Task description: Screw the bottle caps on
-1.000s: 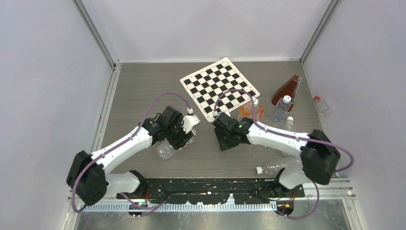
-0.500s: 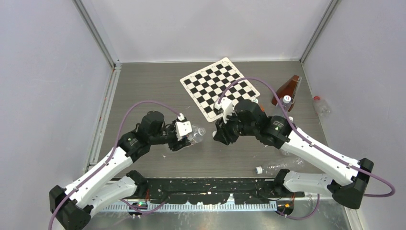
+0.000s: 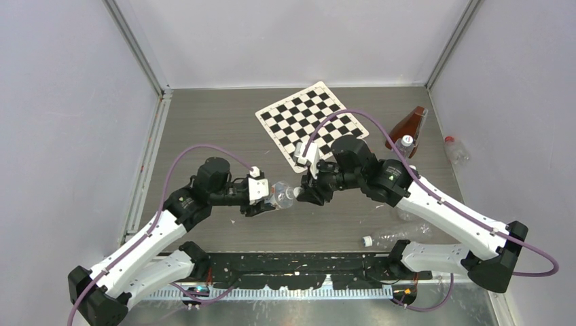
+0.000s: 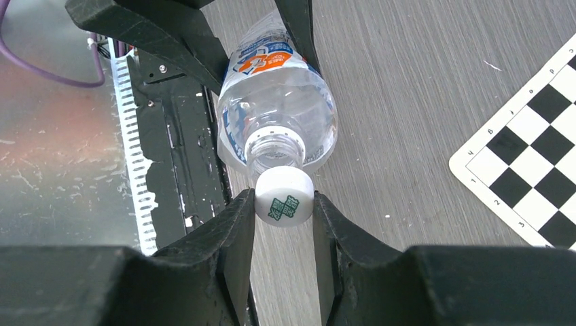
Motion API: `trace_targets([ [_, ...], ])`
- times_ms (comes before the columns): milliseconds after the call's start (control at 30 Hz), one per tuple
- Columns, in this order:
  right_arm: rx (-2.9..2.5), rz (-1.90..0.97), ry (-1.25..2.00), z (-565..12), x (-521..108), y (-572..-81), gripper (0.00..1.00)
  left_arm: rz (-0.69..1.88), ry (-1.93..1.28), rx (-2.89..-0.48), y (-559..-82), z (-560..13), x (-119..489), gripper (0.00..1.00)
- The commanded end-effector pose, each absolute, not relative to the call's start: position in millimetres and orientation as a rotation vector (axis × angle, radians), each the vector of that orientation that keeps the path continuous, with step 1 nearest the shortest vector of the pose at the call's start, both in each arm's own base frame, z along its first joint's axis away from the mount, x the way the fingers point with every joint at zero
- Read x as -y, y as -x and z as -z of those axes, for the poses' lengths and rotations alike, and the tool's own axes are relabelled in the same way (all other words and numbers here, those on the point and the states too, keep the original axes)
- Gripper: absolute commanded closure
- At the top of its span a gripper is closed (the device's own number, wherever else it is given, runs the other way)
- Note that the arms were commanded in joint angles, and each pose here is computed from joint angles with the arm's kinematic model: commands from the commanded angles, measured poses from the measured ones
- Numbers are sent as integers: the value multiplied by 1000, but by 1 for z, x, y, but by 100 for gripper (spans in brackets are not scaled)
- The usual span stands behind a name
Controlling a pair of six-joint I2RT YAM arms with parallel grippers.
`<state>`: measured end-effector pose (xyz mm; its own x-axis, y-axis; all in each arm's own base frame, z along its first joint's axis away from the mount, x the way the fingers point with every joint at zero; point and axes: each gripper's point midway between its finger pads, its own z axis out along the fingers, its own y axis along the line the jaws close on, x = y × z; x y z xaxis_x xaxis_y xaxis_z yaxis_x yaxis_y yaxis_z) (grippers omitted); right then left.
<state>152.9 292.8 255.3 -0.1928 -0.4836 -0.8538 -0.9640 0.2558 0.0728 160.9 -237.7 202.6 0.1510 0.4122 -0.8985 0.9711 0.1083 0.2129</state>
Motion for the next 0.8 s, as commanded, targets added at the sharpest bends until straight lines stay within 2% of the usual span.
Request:
trace_targets([
  [0, -1651, -860, 1352, -283, -307, -157, 86, 754, -1459, -1270, -158, -239, 248, 68],
  [367, -1596, -913, 1362, -287, -318, -155, 86, 781, -1447, -1273, -156, -242, 250, 72],
  [767, -1636, -915, 1480, -261, -314, -147, 84, 849, -1391, -1205, -150, -258, 256, 77],
])
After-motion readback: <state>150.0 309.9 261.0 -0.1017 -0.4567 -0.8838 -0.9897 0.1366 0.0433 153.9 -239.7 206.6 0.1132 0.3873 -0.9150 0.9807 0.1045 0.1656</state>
